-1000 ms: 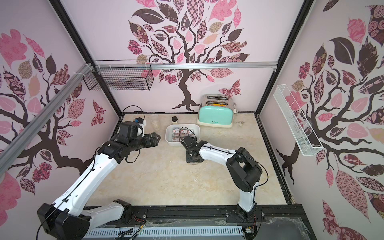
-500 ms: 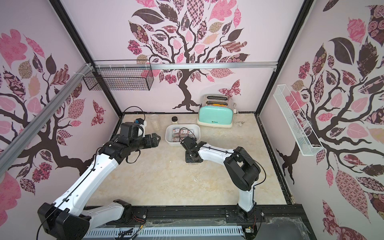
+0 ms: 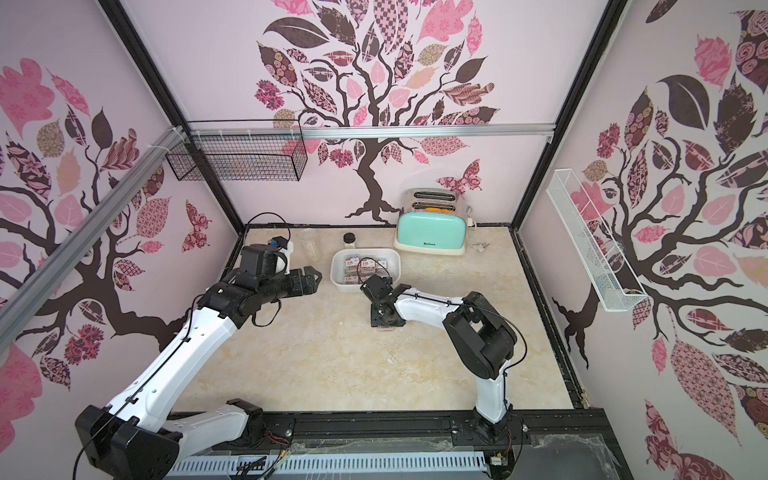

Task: Take the paper clips out of the storage box
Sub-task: Place the boxed paper clips at the center of the board.

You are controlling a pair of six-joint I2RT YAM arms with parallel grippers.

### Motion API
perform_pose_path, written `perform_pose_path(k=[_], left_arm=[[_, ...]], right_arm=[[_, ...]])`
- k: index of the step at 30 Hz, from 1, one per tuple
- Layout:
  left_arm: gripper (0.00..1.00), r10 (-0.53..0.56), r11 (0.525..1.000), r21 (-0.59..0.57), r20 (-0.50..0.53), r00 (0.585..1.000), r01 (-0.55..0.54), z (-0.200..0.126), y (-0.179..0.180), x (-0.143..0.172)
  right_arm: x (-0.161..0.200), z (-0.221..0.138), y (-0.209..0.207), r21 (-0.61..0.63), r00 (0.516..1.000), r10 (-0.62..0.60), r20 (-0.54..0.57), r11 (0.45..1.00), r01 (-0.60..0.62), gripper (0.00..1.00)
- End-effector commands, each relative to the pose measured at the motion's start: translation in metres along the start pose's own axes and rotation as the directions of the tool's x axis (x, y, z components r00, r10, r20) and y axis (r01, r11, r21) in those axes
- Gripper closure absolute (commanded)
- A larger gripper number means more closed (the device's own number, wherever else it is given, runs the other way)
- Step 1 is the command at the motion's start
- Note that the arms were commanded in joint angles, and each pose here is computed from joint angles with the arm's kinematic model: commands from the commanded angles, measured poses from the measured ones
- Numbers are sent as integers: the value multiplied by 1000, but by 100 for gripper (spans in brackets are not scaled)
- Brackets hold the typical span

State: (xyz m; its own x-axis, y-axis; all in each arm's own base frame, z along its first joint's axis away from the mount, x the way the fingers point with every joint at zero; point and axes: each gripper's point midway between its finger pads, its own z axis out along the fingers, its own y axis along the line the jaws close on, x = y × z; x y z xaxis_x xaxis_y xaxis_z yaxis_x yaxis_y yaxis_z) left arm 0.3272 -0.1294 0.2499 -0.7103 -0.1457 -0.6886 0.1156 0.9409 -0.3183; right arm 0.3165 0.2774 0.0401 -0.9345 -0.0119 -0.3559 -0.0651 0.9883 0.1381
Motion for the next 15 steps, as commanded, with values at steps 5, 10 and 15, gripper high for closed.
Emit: perform_pose_path(k=[5, 10, 15], left_arm=[[8, 2, 1000, 1, 15, 1000, -2, 0, 0, 0], [2, 3, 1000, 0, 15, 1000, -3, 0, 0, 0], [2, 5, 1000, 2, 21, 1000, -5, -1, -1, -2]], right_arm=[[4, 12, -5, 34, 1000, -5, -11, 999, 6, 37], [3, 10, -4, 32, 1000, -10, -8, 999, 10, 36], [-6, 1, -1, 29, 999, -31, 14, 999, 30, 35]])
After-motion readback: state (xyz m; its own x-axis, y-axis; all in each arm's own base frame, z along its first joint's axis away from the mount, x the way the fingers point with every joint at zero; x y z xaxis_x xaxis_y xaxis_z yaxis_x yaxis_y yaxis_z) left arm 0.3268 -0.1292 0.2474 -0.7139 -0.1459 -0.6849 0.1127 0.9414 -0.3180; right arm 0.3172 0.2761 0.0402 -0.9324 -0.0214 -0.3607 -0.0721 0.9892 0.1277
